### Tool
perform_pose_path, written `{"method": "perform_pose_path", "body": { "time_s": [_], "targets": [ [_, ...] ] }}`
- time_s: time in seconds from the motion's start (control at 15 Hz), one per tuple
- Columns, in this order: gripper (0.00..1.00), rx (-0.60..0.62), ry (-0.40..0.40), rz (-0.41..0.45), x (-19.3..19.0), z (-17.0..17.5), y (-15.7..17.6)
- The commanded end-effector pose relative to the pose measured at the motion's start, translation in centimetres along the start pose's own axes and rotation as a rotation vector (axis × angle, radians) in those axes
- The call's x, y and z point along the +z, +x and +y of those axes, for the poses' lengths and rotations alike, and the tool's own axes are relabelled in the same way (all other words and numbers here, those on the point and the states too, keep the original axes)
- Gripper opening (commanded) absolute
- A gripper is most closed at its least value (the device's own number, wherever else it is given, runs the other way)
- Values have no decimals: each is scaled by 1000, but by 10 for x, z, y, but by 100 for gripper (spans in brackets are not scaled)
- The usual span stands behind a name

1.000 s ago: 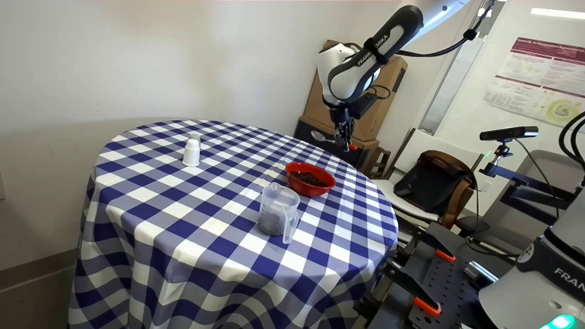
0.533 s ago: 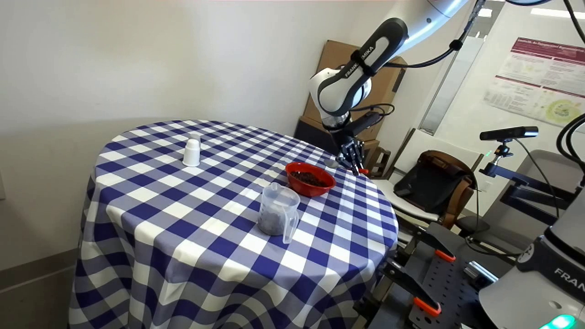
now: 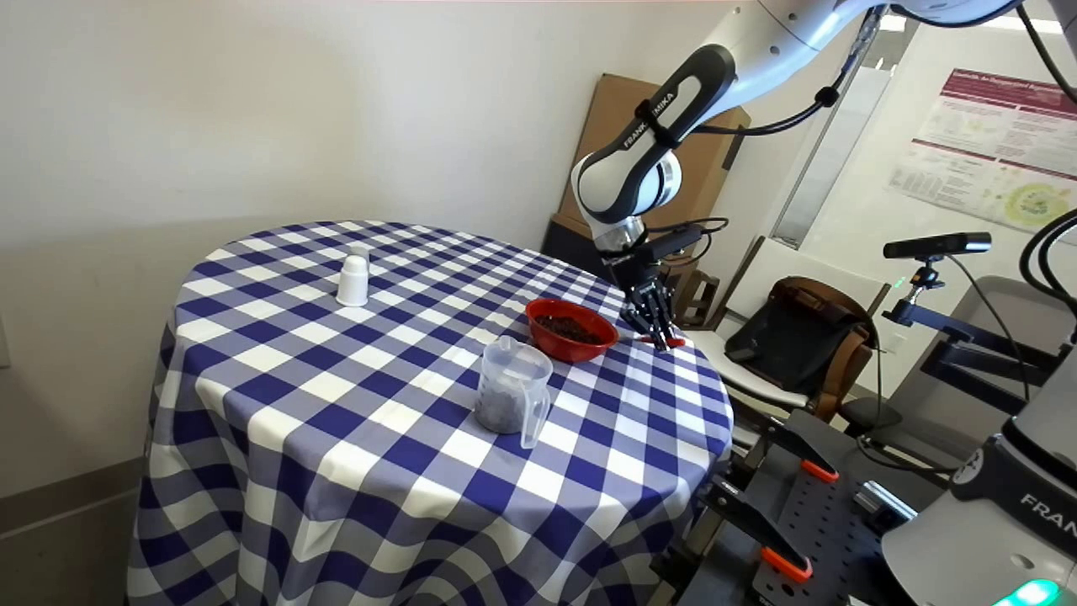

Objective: Put the spoon in the red bowl then take it out of the bowl and set it down on the table

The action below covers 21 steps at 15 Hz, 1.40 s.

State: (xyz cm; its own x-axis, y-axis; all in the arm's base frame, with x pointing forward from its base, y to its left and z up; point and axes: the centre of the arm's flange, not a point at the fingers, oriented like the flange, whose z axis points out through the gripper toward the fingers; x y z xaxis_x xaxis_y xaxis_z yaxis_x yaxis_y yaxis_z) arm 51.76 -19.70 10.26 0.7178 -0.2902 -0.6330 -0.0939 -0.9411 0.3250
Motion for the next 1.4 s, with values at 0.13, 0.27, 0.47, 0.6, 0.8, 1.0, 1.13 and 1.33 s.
{"method": "perform_pose_path", "body": {
  "time_s": [0.13, 0.27, 0.47, 0.6, 0.8, 1.0, 1.13, 1.33],
  "targets": [
    [5, -84, 41, -46, 20, 19, 8],
    [44, -101, 34, -55, 25, 24, 10],
    [58, -121, 29, -59, 28, 23, 12],
    [74, -128, 29, -47, 21, 20, 13],
    [95, -125, 59, 35, -20, 17, 10],
    [100, -100, 101, 208, -98, 22, -4],
    [100, -64, 71, 326, -149, 27, -23],
    [100, 16, 4, 475, -218, 24, -75]
  ]
}}
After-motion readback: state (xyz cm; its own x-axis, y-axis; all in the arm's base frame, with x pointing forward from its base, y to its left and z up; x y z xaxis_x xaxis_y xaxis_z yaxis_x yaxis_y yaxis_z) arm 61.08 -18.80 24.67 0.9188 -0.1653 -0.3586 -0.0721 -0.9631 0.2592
